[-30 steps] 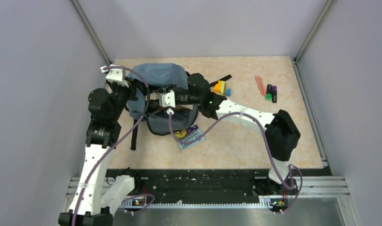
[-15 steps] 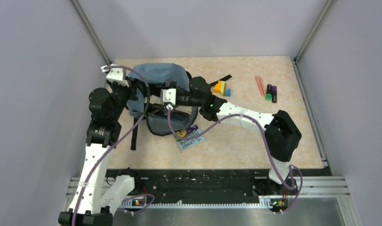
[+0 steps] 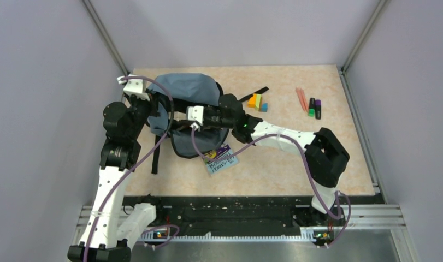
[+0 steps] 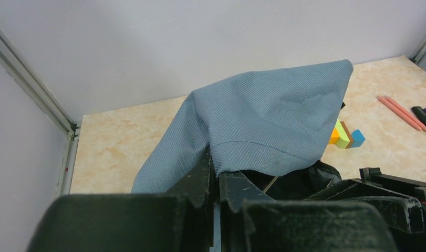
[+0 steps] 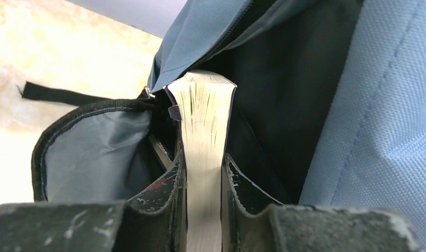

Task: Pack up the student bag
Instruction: Place the book in the student bag.

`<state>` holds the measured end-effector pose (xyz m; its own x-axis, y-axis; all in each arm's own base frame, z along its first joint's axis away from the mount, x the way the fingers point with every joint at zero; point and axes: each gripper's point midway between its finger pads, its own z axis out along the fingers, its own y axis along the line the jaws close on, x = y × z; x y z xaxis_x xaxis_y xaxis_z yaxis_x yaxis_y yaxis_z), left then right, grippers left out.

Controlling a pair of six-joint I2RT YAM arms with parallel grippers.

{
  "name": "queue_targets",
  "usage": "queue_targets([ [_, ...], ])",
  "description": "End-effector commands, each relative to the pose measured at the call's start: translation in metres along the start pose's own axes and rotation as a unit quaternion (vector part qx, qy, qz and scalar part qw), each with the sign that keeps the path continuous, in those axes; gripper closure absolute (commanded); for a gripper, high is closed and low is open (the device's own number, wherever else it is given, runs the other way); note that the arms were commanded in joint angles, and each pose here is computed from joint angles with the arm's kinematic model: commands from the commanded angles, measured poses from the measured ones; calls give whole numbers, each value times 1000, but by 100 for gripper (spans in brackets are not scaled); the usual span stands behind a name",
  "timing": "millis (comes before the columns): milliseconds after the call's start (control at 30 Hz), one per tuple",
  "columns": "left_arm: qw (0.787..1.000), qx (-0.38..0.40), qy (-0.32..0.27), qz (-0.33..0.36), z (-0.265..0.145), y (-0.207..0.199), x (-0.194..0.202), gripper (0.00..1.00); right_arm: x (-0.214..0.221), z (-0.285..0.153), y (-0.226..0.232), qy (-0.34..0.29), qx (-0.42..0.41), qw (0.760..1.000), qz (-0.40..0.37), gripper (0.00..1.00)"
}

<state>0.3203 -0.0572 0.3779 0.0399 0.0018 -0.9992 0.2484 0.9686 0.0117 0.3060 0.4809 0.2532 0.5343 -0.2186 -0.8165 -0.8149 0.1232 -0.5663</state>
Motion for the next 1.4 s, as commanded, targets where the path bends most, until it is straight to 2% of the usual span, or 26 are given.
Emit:
queue_targets([
  [0,999,-16,-49,7,-3,6,-27,100,-54,-9,-41,-46,31,991,-119,100],
  [200,999,-14,-50,7,-3,5,-27,100,-73,-5,-52,-44,-8,954,-297,100],
  [400,999,-16,-46,6,-1,6,-24,100,-77,3,-71,-22,-3,920,-392,100],
  [600,999,-12,-42,5,2,5,-22,100,-62,19,-73,14,11,867,-498,100],
  [700,999,-14,-40,6,2,6,-21,100,-62,26,-75,16,12,849,-528,100],
  [767,999,-14,-40,5,3,6,-20,100,-59,31,-74,17,4,846,-533,100],
  [967,999,-13,-38,5,4,6,-19,100,-23,43,-40,12,-61,866,-497,100],
  [1100,999,-10,-38,6,4,5,-19,100,-10,50,-28,-1,-58,872,-486,99],
  [1133,999,-10,-37,5,4,5,-19,100,-9,52,-28,-4,-51,875,-481,91],
  [1200,999,-11,-37,5,4,5,-19,100,-11,53,-31,-7,-41,882,-470,62],
  [1233,999,-11,-37,5,4,6,-19,100,-13,53,-33,-8,-36,885,-463,54],
  [1300,999,-12,-37,5,4,6,-18,100,-15,52,-36,-6,-30,889,-457,45],
  [1367,999,-12,-37,5,4,6,-19,100,-15,51,-38,-1,-25,890,-455,41],
])
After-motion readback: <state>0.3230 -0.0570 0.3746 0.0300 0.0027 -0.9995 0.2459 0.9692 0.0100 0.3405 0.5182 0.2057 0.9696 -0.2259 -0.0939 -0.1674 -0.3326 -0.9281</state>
